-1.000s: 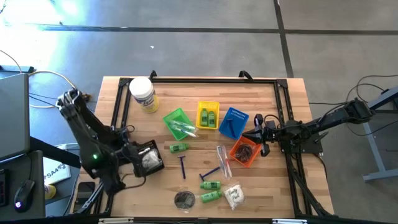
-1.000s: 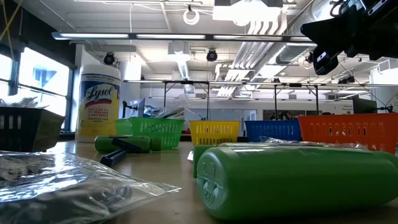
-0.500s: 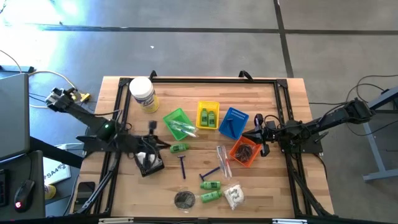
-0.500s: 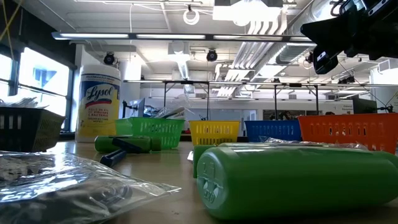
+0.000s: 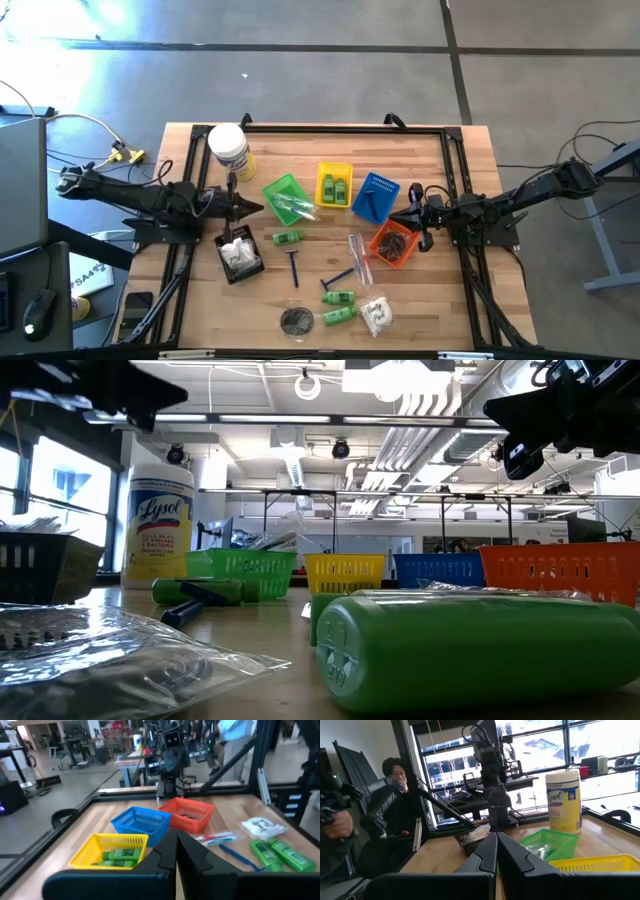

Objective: Pick & Place Travel size toiletries
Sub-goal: Put the razor into the blue bin

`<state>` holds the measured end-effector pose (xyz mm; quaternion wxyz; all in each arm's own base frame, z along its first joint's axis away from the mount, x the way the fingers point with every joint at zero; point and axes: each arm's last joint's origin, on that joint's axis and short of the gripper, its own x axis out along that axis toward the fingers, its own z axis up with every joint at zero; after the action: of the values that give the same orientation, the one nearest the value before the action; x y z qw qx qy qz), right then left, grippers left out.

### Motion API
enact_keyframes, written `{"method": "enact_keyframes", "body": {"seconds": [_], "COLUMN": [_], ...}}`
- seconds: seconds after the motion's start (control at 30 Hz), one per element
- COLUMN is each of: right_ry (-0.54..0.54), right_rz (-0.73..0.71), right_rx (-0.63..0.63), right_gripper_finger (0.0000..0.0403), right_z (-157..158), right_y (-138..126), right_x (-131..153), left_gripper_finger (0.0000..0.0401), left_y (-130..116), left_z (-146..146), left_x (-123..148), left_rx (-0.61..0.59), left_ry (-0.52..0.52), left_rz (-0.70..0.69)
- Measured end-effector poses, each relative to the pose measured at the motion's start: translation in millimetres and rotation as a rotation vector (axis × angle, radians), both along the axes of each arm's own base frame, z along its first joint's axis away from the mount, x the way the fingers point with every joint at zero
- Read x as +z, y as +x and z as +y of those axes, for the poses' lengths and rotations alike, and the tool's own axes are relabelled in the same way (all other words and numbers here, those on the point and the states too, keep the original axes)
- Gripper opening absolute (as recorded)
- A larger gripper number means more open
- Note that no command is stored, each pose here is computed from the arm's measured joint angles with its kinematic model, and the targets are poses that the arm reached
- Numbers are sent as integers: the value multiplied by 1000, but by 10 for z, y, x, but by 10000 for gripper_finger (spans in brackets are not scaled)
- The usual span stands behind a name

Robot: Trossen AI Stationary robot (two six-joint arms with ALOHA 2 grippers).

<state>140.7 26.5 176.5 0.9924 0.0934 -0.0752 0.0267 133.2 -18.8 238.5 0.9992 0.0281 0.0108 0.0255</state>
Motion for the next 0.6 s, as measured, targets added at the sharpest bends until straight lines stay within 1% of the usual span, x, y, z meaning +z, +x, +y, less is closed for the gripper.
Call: {"method": "enact_keyframes", "body": {"seconds": [0.23,0.37,0.47,0.6], "right_ry": [-15,-31,-54,-85], "right_rz": [6,5,6,17], "right_rx": [-5,-7,-11,-15], "right_gripper_finger": [3,3,3,3], "right_z": [0,0,0,1], "right_y": [3,3,4,5], "right_x": [-7,-6,-8,-20], "left_gripper_finger": [0,0,0,0], "left_y": [-19,-31,-39,-45], "left_z": [77,95,95,96], "left_x": [-403,-504,-559,-617], "left_rx": [49,61,60,60], "left_ry": [-8,-91,-83,-31], "left_rz": [4,-61,-54,-24]}}
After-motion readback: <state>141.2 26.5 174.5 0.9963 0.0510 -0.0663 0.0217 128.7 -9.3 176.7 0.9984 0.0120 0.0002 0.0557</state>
